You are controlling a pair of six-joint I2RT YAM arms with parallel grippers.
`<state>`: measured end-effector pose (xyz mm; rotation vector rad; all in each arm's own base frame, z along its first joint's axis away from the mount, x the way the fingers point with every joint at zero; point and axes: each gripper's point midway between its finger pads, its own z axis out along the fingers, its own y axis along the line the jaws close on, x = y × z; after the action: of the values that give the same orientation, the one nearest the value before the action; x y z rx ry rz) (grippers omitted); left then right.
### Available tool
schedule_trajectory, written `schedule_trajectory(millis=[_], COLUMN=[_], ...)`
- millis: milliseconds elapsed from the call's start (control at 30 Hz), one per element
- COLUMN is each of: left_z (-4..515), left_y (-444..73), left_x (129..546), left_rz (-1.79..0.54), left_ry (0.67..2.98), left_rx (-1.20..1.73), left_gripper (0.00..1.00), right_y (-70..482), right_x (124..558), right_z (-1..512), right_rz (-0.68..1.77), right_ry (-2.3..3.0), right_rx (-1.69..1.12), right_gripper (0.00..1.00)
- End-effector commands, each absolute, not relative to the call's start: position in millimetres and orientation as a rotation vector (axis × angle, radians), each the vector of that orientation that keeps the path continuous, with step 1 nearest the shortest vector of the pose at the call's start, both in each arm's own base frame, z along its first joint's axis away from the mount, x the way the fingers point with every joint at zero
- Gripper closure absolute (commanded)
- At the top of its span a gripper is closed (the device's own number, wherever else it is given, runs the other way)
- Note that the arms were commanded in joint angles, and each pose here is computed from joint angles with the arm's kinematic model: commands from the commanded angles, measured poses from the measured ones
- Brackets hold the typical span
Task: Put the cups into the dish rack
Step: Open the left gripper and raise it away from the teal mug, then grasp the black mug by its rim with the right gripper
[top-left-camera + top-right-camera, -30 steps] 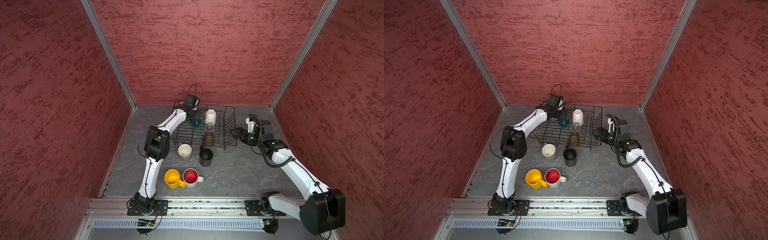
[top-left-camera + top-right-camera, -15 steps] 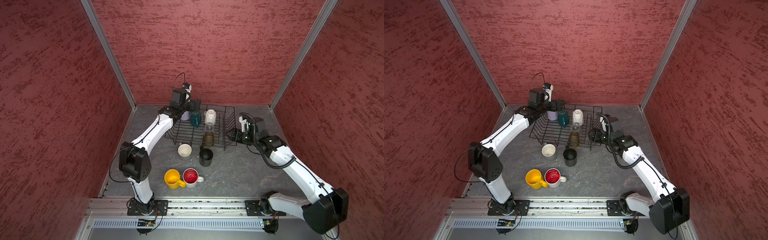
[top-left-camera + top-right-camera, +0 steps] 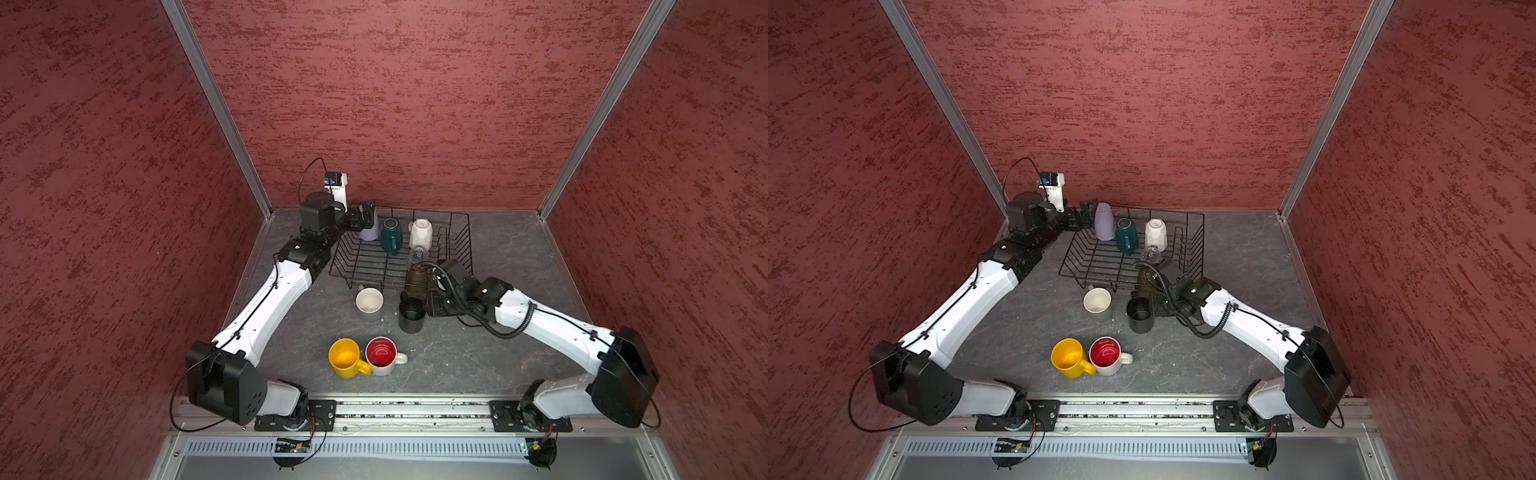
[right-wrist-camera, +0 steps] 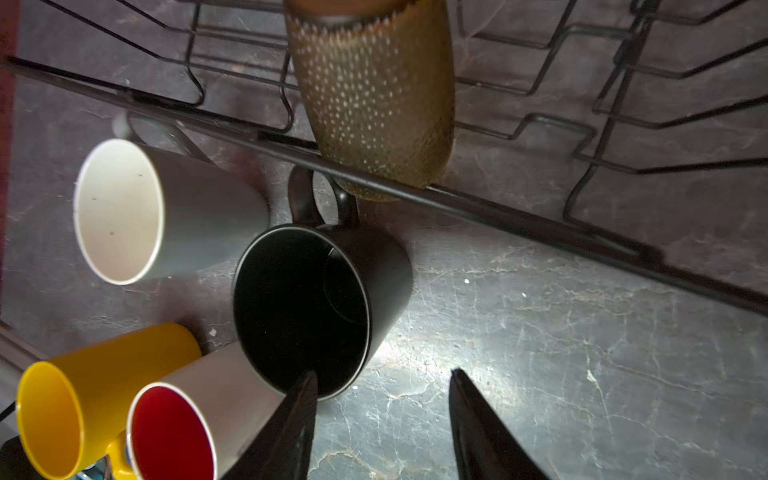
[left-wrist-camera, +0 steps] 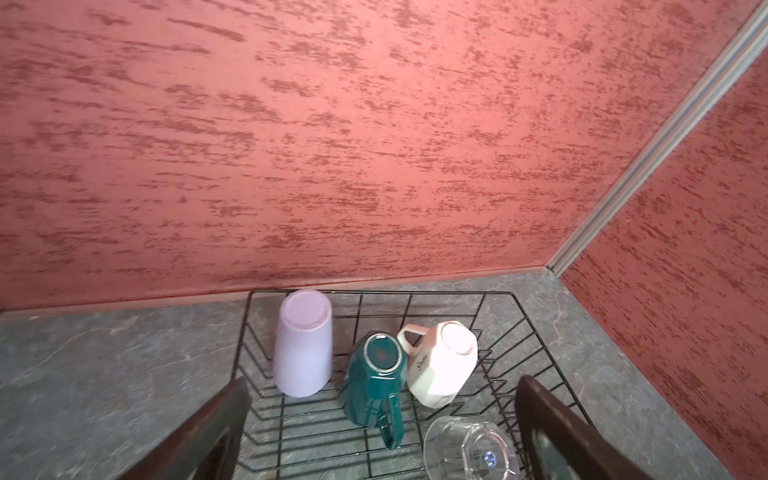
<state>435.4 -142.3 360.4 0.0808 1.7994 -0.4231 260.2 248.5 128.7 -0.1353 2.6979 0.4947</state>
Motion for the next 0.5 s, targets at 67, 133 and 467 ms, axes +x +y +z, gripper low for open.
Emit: schedule_trajectory(millis=[67, 133, 467], left_z=[370.3, 370.5, 373.7], left_y=[-122.3, -112.5, -93.5], left_x=[424.5, 422.0, 417.6], left_rz=[-0.433, -0.439, -0.489], left_ry=[1.756, 1.746, 1.724], left_rx=[0.009, -0.033, -0.094], left_gripper=[0.00, 0.00, 0.00], right_y=[260.9, 263.9, 284.2], right_x=[281.6, 285.8, 297.1], right_z=[126.8, 123.2, 104.4], right_rz=[0.445, 0.428, 0.355], right_ry=[2.658, 2.651, 2.678], right_rx=[-0.074, -0.067, -0.133], right_gripper=[0.50, 0.51, 0.60])
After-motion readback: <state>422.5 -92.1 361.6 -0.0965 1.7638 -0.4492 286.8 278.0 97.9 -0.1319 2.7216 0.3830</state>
